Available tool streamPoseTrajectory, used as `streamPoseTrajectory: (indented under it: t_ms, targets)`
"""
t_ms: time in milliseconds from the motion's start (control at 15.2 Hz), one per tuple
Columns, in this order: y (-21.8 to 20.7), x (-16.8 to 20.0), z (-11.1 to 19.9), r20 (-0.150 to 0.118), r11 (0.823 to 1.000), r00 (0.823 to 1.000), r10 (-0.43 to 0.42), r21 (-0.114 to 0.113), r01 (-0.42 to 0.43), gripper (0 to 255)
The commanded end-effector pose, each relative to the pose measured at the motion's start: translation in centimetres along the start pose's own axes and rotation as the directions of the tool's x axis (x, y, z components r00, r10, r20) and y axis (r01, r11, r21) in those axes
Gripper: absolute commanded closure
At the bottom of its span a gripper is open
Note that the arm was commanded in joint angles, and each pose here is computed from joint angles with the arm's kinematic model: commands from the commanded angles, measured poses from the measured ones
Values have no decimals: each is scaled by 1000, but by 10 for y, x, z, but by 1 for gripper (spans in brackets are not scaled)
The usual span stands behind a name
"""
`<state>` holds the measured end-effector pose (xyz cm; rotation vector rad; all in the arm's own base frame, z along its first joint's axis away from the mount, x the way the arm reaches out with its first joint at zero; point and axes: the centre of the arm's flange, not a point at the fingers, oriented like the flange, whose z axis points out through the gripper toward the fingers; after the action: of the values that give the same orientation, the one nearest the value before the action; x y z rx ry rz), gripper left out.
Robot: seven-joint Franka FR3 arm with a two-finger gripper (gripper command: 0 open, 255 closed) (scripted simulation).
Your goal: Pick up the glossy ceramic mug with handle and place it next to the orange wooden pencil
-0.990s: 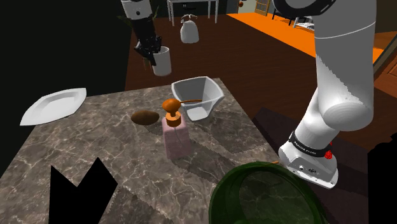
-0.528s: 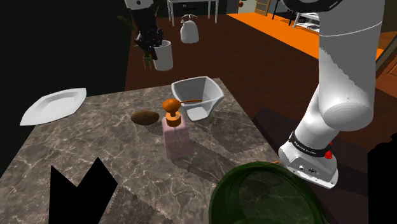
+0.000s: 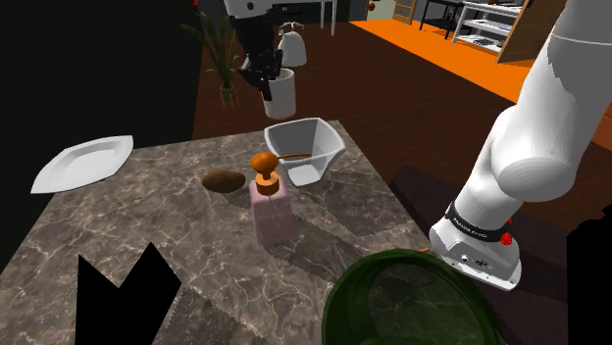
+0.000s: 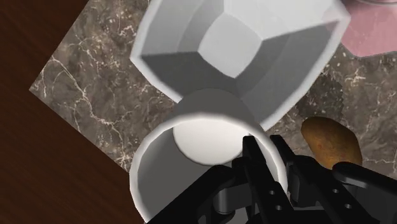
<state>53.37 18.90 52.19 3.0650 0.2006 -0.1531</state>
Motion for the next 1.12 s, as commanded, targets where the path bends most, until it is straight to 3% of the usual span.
streamPoseTrajectory:
  t_ms: [0,1056]
  targets:
    - [-3,-26,4,0,1000,1000,1,0,-1,255]
    - [-24,-235,24,0,1000,1000,1,0,-1,255]
